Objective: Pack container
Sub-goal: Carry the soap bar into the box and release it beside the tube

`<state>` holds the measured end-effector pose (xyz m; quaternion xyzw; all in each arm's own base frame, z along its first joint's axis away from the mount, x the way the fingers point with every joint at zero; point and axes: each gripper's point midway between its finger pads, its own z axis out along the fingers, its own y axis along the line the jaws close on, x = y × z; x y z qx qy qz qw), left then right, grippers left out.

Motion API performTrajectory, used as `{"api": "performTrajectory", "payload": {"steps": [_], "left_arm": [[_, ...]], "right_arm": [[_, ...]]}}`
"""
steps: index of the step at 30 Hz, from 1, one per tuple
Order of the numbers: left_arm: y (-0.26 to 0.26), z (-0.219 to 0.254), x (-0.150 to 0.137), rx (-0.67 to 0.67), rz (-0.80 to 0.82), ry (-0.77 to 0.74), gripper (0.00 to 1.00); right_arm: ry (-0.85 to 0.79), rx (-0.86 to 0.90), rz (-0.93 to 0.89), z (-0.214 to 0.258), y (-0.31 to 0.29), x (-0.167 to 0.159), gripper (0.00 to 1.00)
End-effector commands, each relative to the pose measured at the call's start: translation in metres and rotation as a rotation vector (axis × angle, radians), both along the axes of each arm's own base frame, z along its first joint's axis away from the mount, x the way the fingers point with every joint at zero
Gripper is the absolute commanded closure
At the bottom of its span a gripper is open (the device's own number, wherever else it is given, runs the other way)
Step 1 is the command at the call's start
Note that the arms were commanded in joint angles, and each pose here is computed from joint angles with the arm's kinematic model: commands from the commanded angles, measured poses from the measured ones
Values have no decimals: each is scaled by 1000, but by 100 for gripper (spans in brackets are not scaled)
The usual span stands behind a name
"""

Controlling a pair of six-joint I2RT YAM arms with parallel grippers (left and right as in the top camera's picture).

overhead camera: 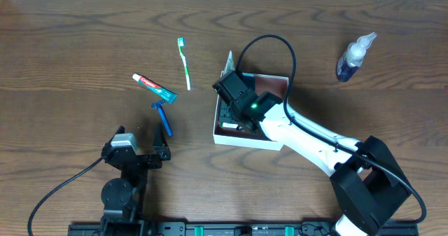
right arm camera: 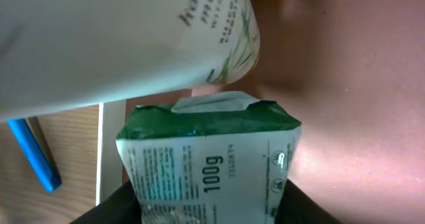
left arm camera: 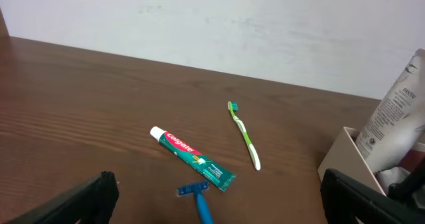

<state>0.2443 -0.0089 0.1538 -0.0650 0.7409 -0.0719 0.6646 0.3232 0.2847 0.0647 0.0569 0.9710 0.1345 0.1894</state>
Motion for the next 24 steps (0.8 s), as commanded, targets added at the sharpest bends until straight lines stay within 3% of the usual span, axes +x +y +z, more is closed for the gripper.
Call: {"api": "performTrajectory", "payload": {"steps": [1, 5, 16, 24], "left_arm": [[2, -18, -1, 4, 12, 52, 2], [2, -18, -1, 4, 12, 52, 2], [2, -18, -1, 4, 12, 52, 2], [2, -18, -1, 4, 13, 52, 2]], "right_arm": [[-2, -14, -2, -5, 1, -1, 44], [-2, -13, -2, -5, 1, -1, 39], [-12, -19, 27, -3, 1, -1, 39], [-97, 14, 87, 60, -9, -12, 32]]}}
